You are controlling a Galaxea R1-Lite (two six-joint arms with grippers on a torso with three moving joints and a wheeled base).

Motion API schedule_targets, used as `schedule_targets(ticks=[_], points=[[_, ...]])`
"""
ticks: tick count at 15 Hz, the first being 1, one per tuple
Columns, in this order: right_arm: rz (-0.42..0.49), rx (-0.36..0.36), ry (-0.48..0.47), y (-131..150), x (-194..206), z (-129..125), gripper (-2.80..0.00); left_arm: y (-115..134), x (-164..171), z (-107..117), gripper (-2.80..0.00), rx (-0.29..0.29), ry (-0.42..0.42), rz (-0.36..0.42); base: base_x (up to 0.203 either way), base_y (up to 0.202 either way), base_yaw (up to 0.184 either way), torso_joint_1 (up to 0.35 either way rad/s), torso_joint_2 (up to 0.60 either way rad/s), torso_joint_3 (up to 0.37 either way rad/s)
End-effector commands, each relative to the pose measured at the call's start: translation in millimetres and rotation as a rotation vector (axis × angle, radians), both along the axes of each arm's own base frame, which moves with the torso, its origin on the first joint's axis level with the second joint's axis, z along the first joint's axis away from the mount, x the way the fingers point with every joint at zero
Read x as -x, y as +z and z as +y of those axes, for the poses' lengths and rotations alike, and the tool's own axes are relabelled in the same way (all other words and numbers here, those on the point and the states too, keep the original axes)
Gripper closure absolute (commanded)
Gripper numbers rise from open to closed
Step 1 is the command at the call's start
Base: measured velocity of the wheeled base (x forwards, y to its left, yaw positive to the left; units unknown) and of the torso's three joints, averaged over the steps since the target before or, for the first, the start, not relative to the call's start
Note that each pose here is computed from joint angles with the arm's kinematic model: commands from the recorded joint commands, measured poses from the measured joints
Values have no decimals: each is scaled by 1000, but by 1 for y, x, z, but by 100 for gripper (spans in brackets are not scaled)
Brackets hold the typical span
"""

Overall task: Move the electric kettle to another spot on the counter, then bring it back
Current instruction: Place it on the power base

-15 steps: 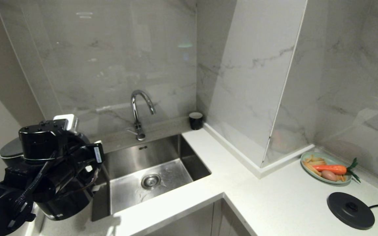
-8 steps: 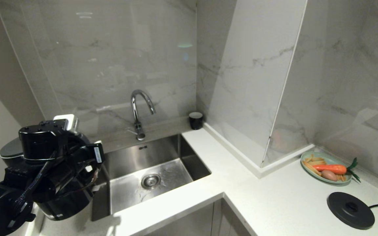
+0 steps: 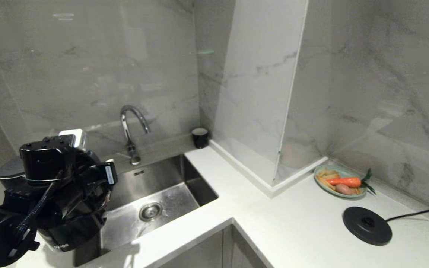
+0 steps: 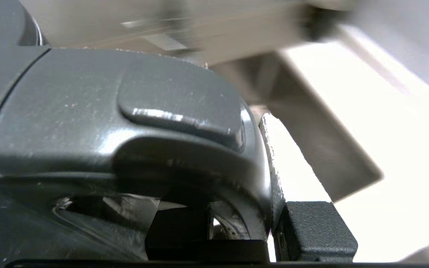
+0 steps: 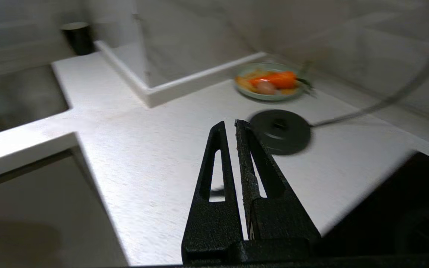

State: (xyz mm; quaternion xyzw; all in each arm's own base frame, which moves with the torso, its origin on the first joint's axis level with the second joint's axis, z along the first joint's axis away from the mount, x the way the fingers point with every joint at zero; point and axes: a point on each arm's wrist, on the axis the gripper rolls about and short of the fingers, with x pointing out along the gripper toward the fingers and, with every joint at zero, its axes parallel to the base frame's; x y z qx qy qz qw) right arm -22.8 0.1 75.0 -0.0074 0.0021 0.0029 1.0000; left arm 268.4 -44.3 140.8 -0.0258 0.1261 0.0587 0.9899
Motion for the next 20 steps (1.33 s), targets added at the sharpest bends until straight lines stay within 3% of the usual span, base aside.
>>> schedule_targets(ticks=[1,20], points=[[0,0,0,0,0,0,0,0,0,0,0,3,1,-3,-2,10,-187,0,7,2],[0,0,0,0,0,0,0,-1,6,1,0,5,2,2,2,8,-175,-1,9,7]])
